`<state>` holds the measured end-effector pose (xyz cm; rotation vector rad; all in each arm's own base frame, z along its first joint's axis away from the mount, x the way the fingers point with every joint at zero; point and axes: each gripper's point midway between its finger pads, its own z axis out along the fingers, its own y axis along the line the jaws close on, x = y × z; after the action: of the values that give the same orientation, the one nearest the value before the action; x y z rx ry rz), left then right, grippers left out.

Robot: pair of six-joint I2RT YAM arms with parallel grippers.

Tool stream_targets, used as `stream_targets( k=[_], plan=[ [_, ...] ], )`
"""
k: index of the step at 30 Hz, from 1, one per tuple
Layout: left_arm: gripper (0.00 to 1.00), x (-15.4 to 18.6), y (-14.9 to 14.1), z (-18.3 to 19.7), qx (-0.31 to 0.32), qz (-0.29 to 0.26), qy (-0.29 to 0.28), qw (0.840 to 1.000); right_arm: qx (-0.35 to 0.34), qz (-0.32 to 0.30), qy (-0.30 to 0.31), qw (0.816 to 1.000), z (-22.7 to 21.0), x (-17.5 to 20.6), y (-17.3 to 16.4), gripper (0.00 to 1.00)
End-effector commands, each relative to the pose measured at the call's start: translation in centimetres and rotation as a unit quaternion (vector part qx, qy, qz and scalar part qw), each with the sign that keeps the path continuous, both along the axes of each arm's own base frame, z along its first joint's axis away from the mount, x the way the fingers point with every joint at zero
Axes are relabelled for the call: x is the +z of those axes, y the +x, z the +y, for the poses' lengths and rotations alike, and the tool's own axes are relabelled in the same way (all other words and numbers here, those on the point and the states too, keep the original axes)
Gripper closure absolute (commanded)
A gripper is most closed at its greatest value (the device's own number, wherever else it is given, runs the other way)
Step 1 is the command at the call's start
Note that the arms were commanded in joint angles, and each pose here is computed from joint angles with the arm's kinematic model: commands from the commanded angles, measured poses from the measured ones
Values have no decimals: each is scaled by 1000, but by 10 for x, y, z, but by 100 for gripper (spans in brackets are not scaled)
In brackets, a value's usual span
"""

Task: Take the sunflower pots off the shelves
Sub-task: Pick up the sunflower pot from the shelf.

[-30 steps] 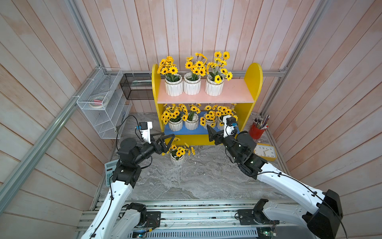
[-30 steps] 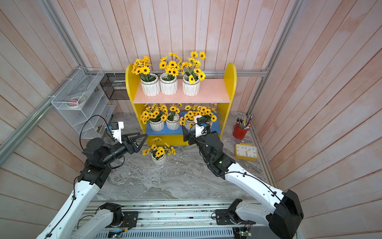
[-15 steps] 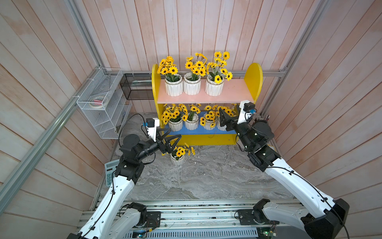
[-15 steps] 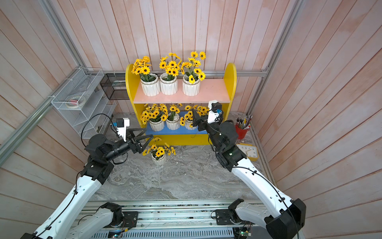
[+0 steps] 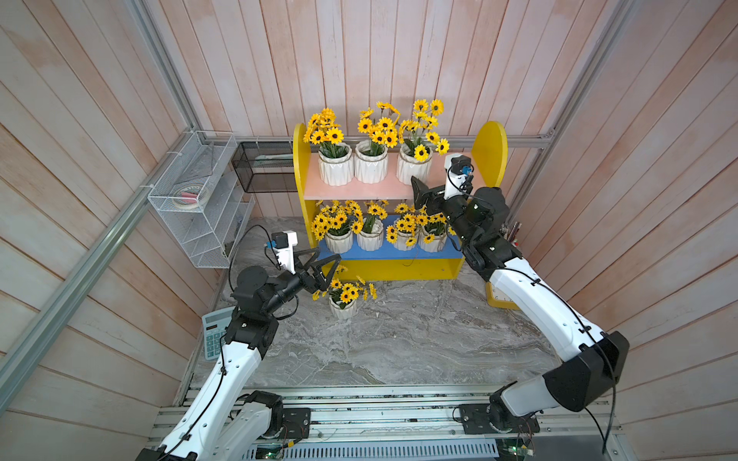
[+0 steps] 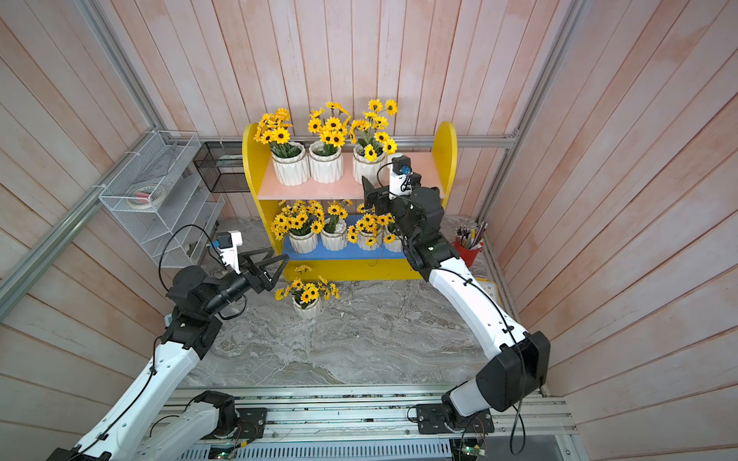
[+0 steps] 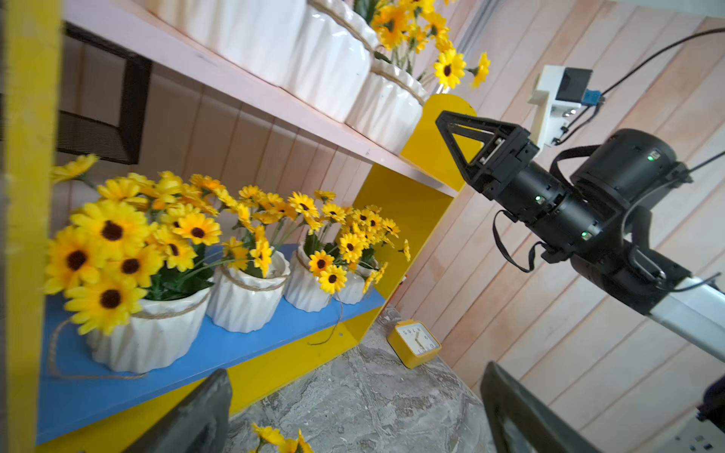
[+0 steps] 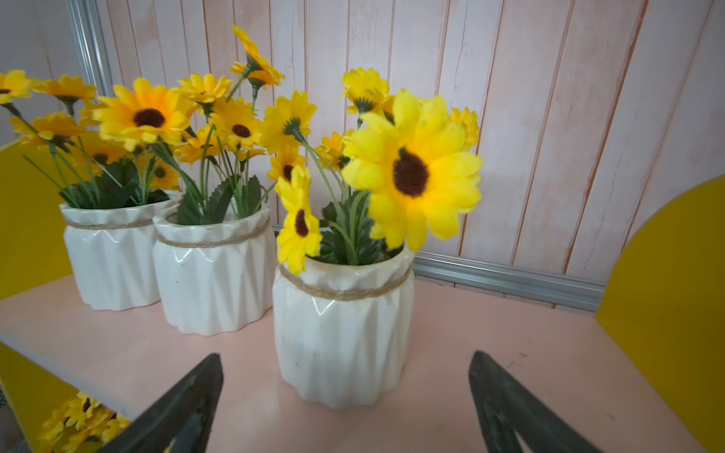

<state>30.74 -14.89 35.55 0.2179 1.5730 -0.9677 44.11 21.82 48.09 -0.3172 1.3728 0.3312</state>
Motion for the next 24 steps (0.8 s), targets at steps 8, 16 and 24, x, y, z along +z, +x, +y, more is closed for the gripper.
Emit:
stream_targets(
  k=[8, 16, 24],
  plan=[
    [0, -9, 18, 32, 65, 27, -30, 997, 45, -10, -10, 999, 12, 11, 29, 2],
    [0, -9, 16, 29, 55, 22, -28, 998, 65, -19, -6, 998, 20, 21, 44, 2],
    [0, -8, 14, 25, 40, 19, -28, 999, 79, -4, -13, 997, 28, 14, 64, 2]
  ],
)
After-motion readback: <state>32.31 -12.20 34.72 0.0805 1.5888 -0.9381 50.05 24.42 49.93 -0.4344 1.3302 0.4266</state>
